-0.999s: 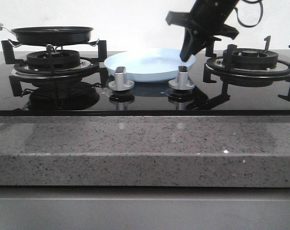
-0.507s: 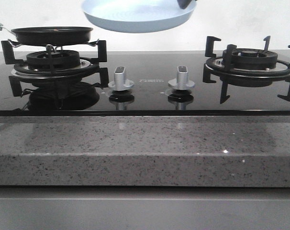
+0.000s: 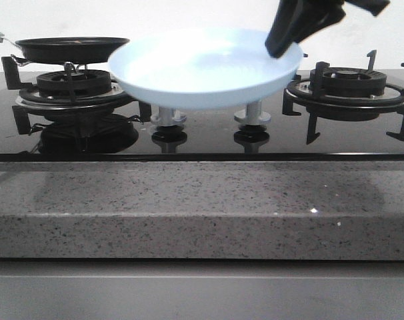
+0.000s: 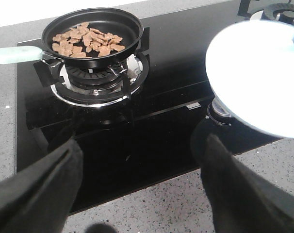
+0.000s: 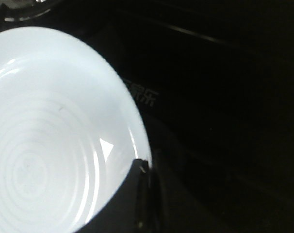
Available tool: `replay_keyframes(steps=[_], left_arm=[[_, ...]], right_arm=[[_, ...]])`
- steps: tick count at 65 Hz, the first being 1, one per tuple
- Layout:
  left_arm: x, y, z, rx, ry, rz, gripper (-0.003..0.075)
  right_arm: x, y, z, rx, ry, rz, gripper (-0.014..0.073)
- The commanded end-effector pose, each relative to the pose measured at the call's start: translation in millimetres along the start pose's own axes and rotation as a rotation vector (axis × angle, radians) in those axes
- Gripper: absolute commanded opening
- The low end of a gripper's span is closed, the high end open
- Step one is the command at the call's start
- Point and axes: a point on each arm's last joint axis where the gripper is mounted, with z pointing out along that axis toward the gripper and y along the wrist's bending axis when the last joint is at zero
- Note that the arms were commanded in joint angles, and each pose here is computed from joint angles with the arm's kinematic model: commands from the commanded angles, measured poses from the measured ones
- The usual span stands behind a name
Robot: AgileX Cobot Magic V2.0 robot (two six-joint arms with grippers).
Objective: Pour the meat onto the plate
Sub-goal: 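Lift the blue plate with the right gripper and hold it above the stove, then grasp the pale green handle of the black frying pan with the left gripper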
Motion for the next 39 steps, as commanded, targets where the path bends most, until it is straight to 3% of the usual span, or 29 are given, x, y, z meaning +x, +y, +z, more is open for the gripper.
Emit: replay_keyframes(steps=[1, 39], left_arm=[[-14.3, -0.4, -3.5, 0.002, -0.1, -0.008, 0.051], [-12.4, -0.6, -2.7, 0.004, -0.086, -0.008, 0.0511]], right_arm=[[-9.0, 6.4, -18.0, -0.01, -0.121, -0.001, -0.0118], [-3.5, -1.6, 2.2, 0.01, -0.103, 0.018, -0.0118]])
